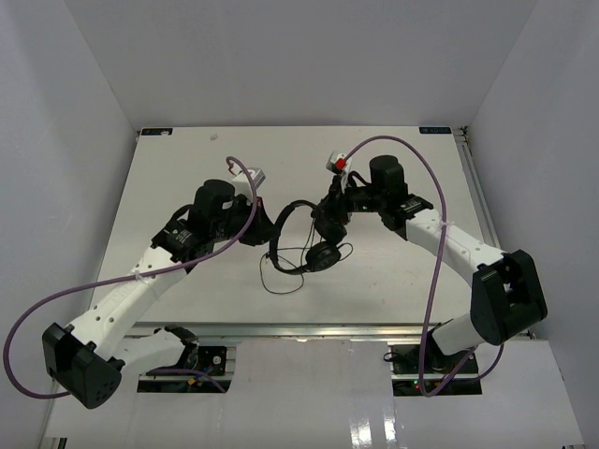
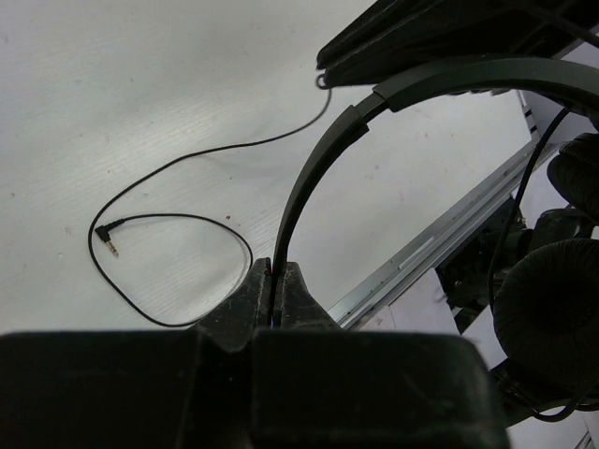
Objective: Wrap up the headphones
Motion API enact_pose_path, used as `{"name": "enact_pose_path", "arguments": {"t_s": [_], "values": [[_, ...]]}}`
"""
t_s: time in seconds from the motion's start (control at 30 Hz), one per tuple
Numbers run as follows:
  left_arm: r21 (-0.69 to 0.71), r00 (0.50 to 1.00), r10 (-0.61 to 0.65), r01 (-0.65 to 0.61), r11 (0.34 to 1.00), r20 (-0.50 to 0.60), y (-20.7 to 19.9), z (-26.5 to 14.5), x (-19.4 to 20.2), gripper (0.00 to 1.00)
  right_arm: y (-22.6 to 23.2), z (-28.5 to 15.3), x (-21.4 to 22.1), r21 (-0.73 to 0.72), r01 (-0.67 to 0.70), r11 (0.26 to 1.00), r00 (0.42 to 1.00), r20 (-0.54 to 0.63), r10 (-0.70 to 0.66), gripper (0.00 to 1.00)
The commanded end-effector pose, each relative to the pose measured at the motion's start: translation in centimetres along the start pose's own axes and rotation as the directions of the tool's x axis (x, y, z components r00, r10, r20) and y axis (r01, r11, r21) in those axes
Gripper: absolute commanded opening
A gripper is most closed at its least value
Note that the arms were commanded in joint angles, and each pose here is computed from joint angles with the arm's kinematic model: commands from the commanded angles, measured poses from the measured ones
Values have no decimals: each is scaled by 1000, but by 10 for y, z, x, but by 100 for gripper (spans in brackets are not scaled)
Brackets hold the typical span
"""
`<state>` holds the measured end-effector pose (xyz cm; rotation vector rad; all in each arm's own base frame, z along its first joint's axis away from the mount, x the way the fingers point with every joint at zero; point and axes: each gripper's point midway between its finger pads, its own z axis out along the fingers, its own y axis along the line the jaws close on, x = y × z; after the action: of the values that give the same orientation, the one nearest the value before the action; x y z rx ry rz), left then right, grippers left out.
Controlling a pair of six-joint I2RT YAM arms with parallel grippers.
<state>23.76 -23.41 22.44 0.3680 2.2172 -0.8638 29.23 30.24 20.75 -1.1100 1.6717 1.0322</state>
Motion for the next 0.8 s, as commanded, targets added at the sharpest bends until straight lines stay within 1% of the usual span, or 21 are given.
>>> {"name": "enact_pose_path", "arguments": {"t_s": [0.0,0.13,0.17,0.2,0.37,0.47,0.57,0.77], "values": [[88,991,-1,-11,996,137,-36,-28,-45,0,26,4,-20,-189,-9,982,994,106,30,17],[112,989,-31,15,994,146,-46,-32,-55,0,34,7,-27,-255,-48,966,986,141,86,20],[114,988,-32,15,993,150,-47,-32,-57,0,34,8,-28,-262,-34,965,985,153,76,21],[117,987,-42,24,993,157,-49,-34,-61,0,35,8,-30,-276,-60,959,982,155,106,23],[141,981,-61,36,989,183,-60,-41,-75,0,39,11,-30,-315,-76,946,974,180,139,33],[148,977,-79,50,988,200,-65,-44,-85,0,40,12,-26,-328,-66,943,973,186,133,34],[147,965,-100,65,987,243,-70,-53,-99,0,45,13,-16,-343,-53,938,975,187,123,35],[151,924,-191,148,977,332,-77,-74,-127,0,63,8,-1,-377,-11,926,973,210,97,35]]}}
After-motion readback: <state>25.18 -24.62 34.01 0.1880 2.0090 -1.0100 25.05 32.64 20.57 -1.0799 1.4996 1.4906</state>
